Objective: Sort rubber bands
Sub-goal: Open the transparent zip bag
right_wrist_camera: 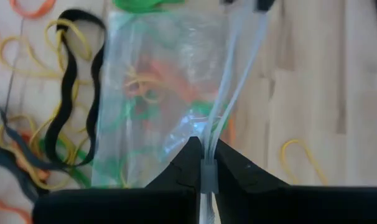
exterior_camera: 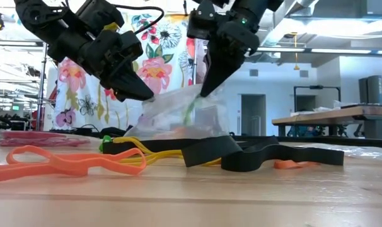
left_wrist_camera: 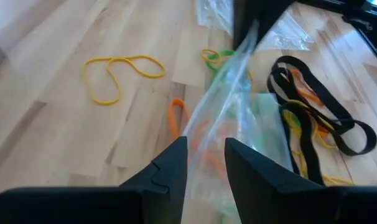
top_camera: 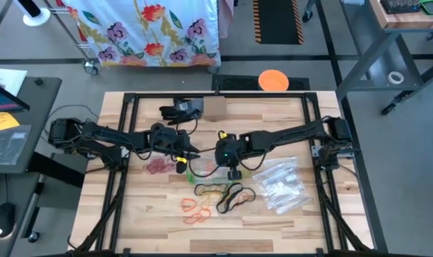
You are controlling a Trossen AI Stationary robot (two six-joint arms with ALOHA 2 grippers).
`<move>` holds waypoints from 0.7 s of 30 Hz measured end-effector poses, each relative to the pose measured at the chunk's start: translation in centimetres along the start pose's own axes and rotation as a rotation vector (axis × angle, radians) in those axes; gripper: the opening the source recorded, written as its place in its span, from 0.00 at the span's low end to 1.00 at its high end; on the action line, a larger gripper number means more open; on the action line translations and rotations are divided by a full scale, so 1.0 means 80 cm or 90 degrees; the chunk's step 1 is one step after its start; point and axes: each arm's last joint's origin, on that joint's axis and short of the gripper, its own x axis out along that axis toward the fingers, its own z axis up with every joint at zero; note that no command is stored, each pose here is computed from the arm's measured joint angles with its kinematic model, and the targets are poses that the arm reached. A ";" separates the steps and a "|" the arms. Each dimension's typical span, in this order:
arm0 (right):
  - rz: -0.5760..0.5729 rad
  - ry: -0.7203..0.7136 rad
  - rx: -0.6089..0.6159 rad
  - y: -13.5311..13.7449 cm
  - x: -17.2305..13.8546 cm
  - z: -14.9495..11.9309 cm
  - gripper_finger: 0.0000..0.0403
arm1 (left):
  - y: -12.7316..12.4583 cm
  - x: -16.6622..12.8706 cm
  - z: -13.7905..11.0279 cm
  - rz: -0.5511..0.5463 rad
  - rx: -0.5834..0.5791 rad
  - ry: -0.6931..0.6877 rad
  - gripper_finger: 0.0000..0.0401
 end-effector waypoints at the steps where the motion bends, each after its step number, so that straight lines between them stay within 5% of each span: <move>1: 0.002 0.003 -0.003 0.002 0.000 0.000 0.03 | 0.001 -0.002 0.002 0.003 -0.002 -0.006 0.26; 11: 0.011 -0.017 -0.021 0.019 -0.002 0.004 0.04 | 0.002 -0.021 0.029 0.009 0.004 -0.084 0.26; 21: 0.015 -0.032 -0.035 0.028 -0.002 0.007 0.04 | -0.032 -0.002 0.045 -0.112 0.010 -0.067 0.26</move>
